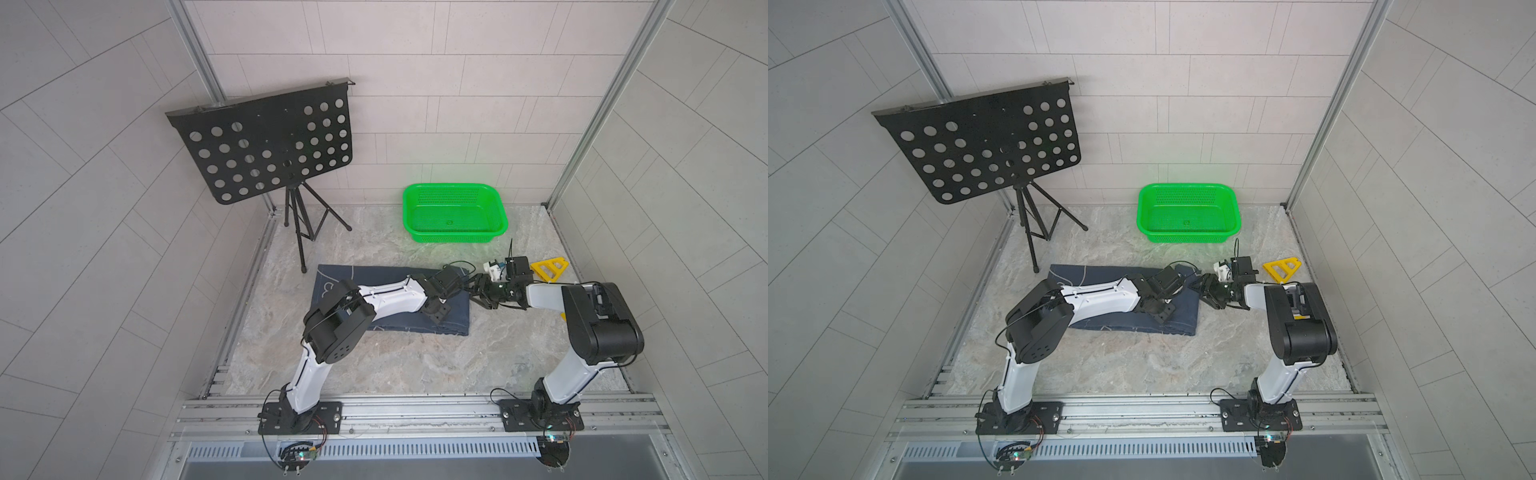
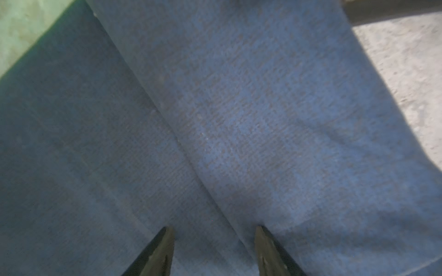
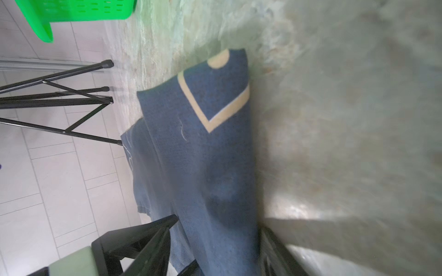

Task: Roll up the pillowcase
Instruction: Roll the pillowcase at the center of the board.

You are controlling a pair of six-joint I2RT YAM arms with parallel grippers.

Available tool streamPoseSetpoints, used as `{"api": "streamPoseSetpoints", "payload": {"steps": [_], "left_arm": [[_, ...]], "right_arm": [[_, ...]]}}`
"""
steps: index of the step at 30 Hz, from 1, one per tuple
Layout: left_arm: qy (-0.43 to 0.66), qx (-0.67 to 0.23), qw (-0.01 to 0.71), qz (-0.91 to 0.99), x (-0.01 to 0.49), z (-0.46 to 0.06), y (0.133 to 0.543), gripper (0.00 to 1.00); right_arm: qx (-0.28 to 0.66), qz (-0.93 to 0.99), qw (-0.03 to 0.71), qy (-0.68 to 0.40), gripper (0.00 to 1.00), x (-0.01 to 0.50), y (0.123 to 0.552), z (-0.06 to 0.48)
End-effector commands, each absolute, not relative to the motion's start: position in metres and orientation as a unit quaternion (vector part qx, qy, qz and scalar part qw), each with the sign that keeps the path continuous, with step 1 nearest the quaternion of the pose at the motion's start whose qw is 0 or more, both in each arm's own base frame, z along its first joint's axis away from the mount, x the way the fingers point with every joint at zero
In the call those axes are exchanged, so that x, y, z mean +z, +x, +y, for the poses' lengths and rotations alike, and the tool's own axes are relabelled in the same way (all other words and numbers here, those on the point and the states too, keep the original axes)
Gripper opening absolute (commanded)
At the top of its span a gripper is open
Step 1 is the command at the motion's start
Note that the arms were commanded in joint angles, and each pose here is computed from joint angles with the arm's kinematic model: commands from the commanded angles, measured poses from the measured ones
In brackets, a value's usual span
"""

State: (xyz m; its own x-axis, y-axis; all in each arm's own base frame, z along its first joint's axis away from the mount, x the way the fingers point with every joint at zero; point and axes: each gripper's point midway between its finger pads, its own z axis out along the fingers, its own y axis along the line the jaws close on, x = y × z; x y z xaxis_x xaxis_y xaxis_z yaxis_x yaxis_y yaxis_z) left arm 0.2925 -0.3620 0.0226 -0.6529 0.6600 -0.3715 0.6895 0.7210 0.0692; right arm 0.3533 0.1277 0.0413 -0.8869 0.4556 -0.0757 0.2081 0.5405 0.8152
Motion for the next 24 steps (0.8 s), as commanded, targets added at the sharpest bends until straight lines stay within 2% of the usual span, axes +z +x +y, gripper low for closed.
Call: {"api": "streamPoseSetpoints", "payload": {"steps": [1,4,6,15,24], "left_arm": [[0.385,-0.023,0.161,0.909,0.004,-0.353,0.283,0.61],[0.385,-0.026,0.158,0.909,0.004,-0.353,0.282,0.61],[0.385,-0.032,0.158,0.909,0.006,-0.355,0.281,0.61],[0.368,-0.071,0.166,0.912,0.026,-0.366,0.283,0.64],[0.341,-0.122,0.186,0.913,0.086,-0.363,0.28,0.73]], "right_arm": [[0.445,0.863,0.114,0.211,0.59,0.025,0.342,0.133],[0.452,0.858,0.126,0.209,0.55,0.034,0.342,0.132],[0.458,0.855,0.133,0.204,0.47,0.04,0.342,0.133],[0.464,0.853,0.141,0.191,0.08,0.049,0.338,0.138],[0.288,0.945,0.114,0.108,0.02,0.055,0.323,0.116]]}}
